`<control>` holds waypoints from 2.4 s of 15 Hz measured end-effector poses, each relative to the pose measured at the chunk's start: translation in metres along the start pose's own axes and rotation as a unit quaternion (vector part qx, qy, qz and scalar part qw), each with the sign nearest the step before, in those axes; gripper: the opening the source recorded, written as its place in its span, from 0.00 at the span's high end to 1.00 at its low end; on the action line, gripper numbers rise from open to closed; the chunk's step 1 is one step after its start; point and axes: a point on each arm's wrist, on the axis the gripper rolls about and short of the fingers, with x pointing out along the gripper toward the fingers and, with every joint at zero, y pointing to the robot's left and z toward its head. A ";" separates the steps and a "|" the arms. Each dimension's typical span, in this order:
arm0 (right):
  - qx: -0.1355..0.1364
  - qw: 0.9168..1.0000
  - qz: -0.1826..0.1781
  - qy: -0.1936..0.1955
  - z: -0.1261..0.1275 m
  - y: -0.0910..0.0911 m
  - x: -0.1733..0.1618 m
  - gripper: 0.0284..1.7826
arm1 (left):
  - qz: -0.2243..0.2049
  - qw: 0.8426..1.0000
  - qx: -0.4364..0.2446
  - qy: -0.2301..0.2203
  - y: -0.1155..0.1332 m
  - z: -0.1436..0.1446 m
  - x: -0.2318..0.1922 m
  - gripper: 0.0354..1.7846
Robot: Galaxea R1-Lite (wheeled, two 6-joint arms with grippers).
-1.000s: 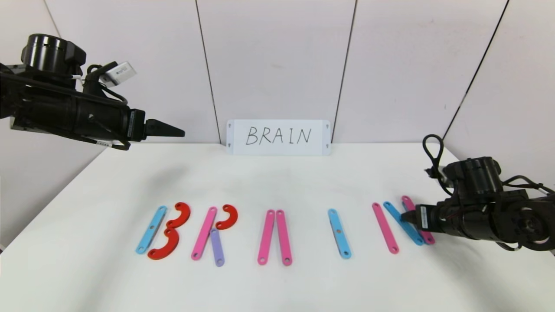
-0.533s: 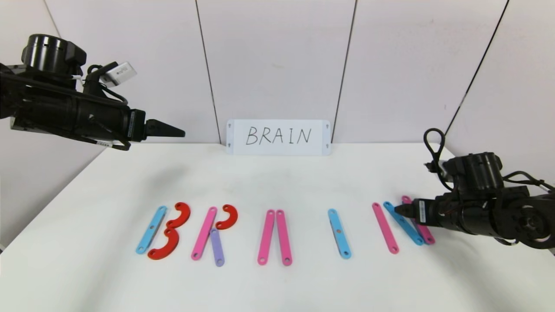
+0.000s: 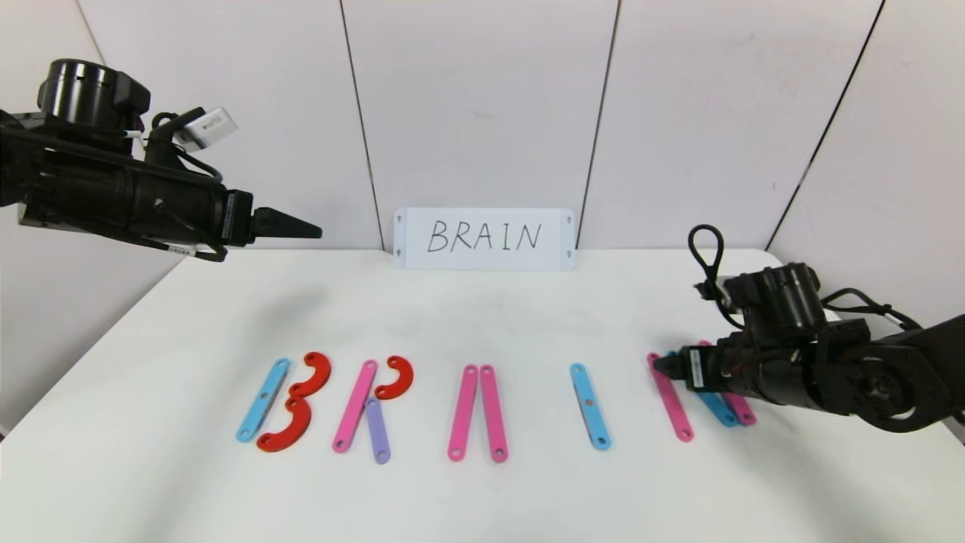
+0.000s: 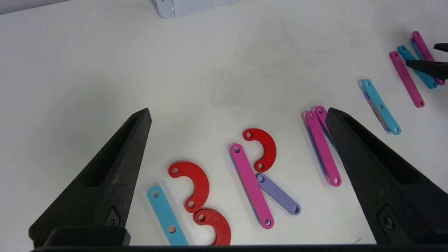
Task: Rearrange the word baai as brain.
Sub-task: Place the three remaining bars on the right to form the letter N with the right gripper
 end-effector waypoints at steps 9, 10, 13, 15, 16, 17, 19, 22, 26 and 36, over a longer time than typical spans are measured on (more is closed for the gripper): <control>-0.015 1.000 -0.017 0.012 -0.005 0.006 0.011 0.02 | 0.000 1.000 0.001 -0.001 0.000 0.000 -0.001 0.03; -0.015 1.000 -0.017 0.012 -0.005 0.006 0.012 0.02 | 0.000 1.000 0.001 -0.001 0.000 0.001 -0.001 0.03; -0.012 1.000 -0.020 0.015 -0.005 0.003 0.014 0.02 | 0.000 1.000 0.001 -0.001 0.000 0.000 -0.001 0.03; -0.010 1.000 -0.021 0.016 -0.004 0.002 0.015 0.02 | -0.001 1.000 0.001 -0.001 0.000 0.000 0.000 0.03; -0.011 1.000 -0.021 0.015 -0.004 0.002 0.014 0.02 | 0.000 1.000 0.000 -0.001 0.000 0.000 -0.001 0.03; -0.011 1.000 -0.019 0.013 -0.004 0.003 0.013 0.02 | 0.000 1.000 0.000 -0.001 0.000 0.000 -0.001 0.03; -0.013 1.000 -0.016 0.011 -0.003 0.005 0.011 0.02 | 0.000 1.000 0.001 -0.001 0.000 0.000 0.000 0.03; -0.012 1.000 -0.016 0.007 -0.002 0.005 0.009 0.02 | 0.000 1.000 0.000 -0.001 0.000 0.000 0.000 0.03; -0.011 1.000 -0.015 -0.003 0.002 0.004 0.000 0.02 | 0.000 1.000 0.001 -0.001 0.000 0.000 -0.001 0.03; -0.017 1.000 0.000 0.004 -0.006 0.012 -0.013 0.02 | 0.000 1.000 0.000 -0.001 0.000 0.000 -0.001 0.03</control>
